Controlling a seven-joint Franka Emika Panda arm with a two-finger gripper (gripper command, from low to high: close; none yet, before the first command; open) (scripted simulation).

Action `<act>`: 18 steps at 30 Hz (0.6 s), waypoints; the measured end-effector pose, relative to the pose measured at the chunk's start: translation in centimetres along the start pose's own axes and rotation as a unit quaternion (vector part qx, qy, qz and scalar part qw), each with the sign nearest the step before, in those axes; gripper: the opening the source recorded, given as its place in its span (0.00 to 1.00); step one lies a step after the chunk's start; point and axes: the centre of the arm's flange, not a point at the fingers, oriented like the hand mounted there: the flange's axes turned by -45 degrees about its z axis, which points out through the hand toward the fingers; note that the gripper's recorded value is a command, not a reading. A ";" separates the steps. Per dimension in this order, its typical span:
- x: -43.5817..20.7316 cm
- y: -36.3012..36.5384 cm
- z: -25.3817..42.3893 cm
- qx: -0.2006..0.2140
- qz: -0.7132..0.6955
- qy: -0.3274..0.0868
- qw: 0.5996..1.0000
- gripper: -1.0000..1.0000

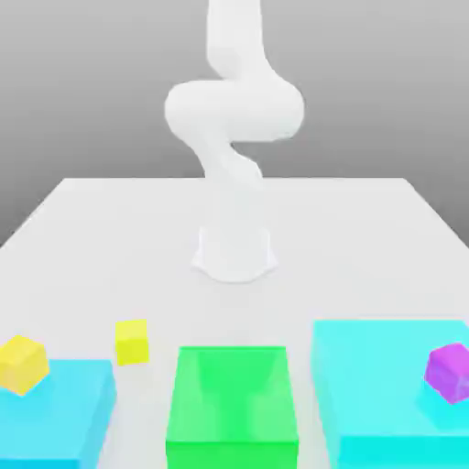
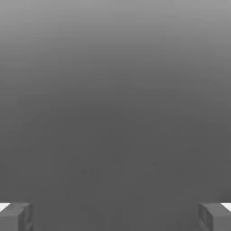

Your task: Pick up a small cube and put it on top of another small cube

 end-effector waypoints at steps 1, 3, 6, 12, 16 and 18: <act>-0.7 1.1 2.6 -0.008 0.029 -0.017 0.999 0.50; -2.5 3.4 7.4 -0.026 0.087 -0.050 0.995 0.50; -6.3 6.9 13.7 -0.056 0.172 -0.096 0.979 0.50; -17.5 13.5 23.4 -0.128 0.343 -0.180 0.913 0.50; -28.0 17.1 27.5 -0.190 0.465 -0.233 0.833 0.50; -33.6 18.5 29.2 -0.220 0.519 -0.256 0.785 0.50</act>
